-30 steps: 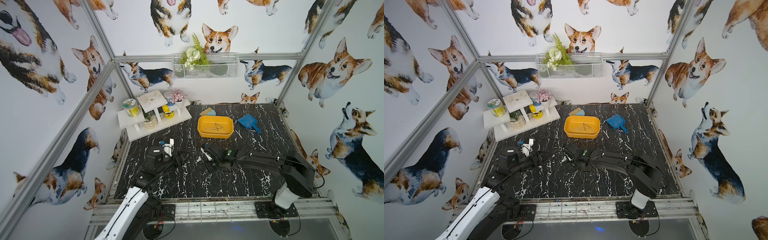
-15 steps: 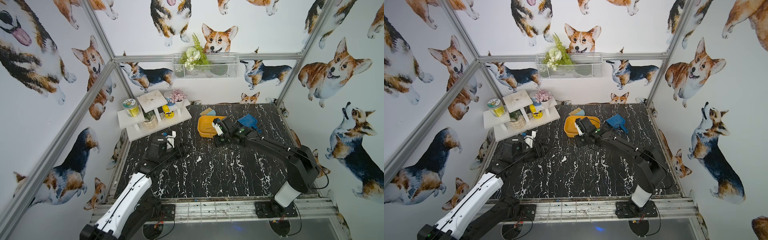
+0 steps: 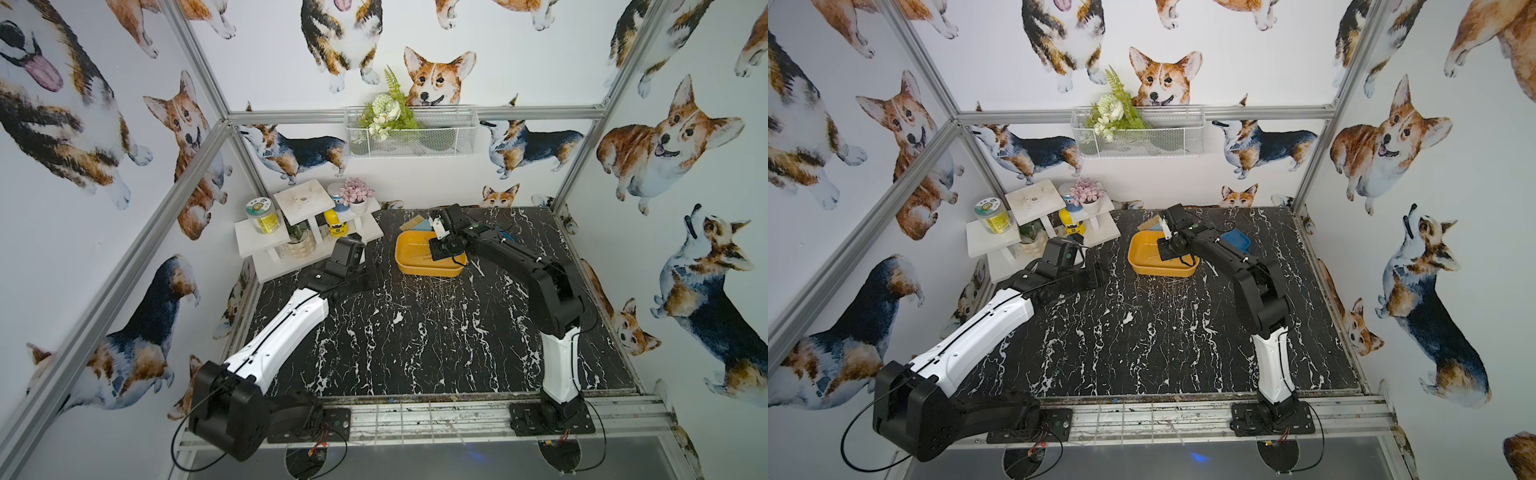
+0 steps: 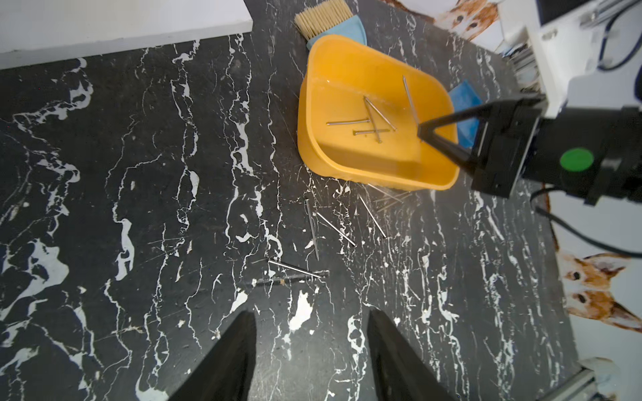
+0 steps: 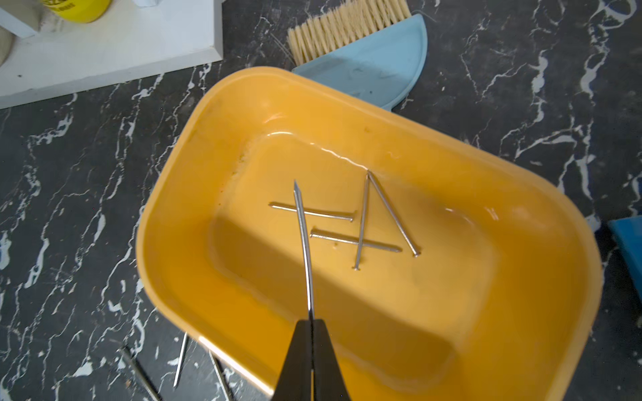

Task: Put the nails on the desktop into the storage box
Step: Place the nail in the storage box, then pick up the nail from the center of the board.

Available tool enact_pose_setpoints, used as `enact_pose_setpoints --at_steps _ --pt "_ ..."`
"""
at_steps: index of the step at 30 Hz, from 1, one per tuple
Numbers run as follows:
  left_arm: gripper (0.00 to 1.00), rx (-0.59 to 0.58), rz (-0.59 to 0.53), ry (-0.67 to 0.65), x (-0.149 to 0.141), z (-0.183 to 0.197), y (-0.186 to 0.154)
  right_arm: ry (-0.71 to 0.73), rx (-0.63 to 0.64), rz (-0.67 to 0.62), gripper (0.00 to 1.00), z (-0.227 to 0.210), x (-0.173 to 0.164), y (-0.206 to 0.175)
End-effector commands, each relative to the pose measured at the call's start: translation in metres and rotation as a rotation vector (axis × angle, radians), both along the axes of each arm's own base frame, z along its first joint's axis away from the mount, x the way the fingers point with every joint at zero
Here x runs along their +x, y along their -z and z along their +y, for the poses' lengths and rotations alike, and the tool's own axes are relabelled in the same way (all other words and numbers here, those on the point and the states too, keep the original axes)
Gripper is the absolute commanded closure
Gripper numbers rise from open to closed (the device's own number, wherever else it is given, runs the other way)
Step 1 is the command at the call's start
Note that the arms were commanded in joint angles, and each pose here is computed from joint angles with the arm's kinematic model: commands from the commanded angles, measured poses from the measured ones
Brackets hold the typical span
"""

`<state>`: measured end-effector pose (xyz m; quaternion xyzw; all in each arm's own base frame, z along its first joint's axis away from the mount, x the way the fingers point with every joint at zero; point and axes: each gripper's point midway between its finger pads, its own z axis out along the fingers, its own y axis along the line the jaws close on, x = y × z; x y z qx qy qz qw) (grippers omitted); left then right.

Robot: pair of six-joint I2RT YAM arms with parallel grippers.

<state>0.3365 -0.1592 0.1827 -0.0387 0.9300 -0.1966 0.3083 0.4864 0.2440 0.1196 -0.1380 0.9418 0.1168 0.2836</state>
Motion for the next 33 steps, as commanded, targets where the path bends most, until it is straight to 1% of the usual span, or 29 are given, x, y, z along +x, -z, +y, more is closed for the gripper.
enact_pose_setpoints --at_steps 1,7,10,14,18,22,28,33 --pt "0.43 0.091 0.008 -0.025 0.003 0.010 0.011 -0.021 -0.029 0.007 0.96 -0.001 0.010 0.004" --pt "0.43 0.070 0.031 -0.041 0.002 0.006 0.023 -0.027 -0.040 -0.018 0.72 0.003 0.027 -0.007" --pt "0.43 0.067 0.037 -0.048 0.000 0.006 0.024 -0.025 -0.020 -0.024 0.66 0.005 0.026 -0.016" --pt "0.43 0.064 0.044 -0.057 -0.003 0.005 0.025 -0.032 -0.001 -0.024 0.64 0.004 0.012 -0.027" --pt "0.44 0.060 0.064 -0.079 -0.007 0.006 0.030 -0.064 0.024 -0.041 0.63 0.010 -0.016 -0.040" --pt "0.44 0.050 0.089 -0.107 -0.014 0.008 0.037 -0.105 0.036 -0.039 0.62 0.020 -0.050 -0.044" --pt "0.45 0.052 0.144 -0.149 -0.026 0.014 0.054 -0.188 0.036 0.001 0.62 0.043 -0.097 -0.027" --pt "0.47 0.074 0.217 -0.184 -0.041 0.022 0.076 -0.263 0.034 0.031 0.62 0.066 -0.122 -0.012"
